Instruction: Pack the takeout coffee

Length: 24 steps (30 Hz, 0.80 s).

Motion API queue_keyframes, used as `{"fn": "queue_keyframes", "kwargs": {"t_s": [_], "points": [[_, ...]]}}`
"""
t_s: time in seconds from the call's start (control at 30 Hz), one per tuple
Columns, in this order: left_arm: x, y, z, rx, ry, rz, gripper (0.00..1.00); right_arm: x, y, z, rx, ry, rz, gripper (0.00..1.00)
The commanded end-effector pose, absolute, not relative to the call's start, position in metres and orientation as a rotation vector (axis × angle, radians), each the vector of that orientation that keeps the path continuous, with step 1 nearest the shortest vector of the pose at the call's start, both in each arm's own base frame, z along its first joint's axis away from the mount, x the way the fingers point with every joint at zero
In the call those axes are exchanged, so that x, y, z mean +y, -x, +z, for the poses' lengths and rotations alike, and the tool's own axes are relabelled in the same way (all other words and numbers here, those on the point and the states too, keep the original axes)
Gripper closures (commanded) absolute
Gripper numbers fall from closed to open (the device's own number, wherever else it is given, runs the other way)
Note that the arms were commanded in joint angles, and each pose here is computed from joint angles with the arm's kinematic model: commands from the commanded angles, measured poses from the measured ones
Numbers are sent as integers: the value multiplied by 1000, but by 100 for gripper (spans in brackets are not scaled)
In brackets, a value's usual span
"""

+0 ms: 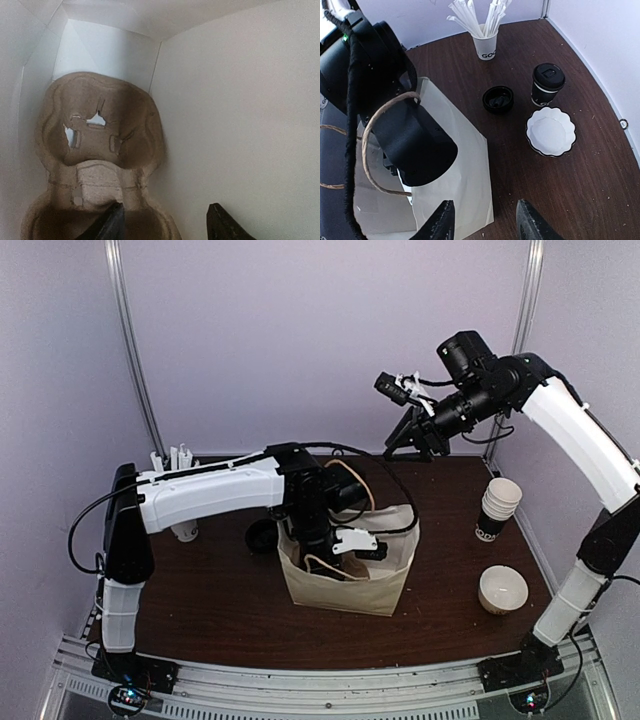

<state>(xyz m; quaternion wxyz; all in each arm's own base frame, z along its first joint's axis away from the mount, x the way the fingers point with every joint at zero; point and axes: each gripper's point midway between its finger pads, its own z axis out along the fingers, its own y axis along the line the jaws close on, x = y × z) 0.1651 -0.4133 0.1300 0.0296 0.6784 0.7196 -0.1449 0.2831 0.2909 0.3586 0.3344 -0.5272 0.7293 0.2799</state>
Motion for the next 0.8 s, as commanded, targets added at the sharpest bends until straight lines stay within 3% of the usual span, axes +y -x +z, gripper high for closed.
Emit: {"fn": "queue_keyframes", "kwargs": {"t_s": [0.0,0.27,0.57,0.77], "points": [[-411,-167,124,2226,-2100,-402,42,292,-251,361,1822,1515,837,54],[-412,-172,125,2248,-2080,-391,43,296,-192,353,1691,1734,931,61],[-414,-171,128,2254,-2082,-408,44,321,-213,344,1748,1654,940,62],[-412,-170,127,2261,-2085,-403,44,327,-199,347,1708,1700,1003,63]]}}
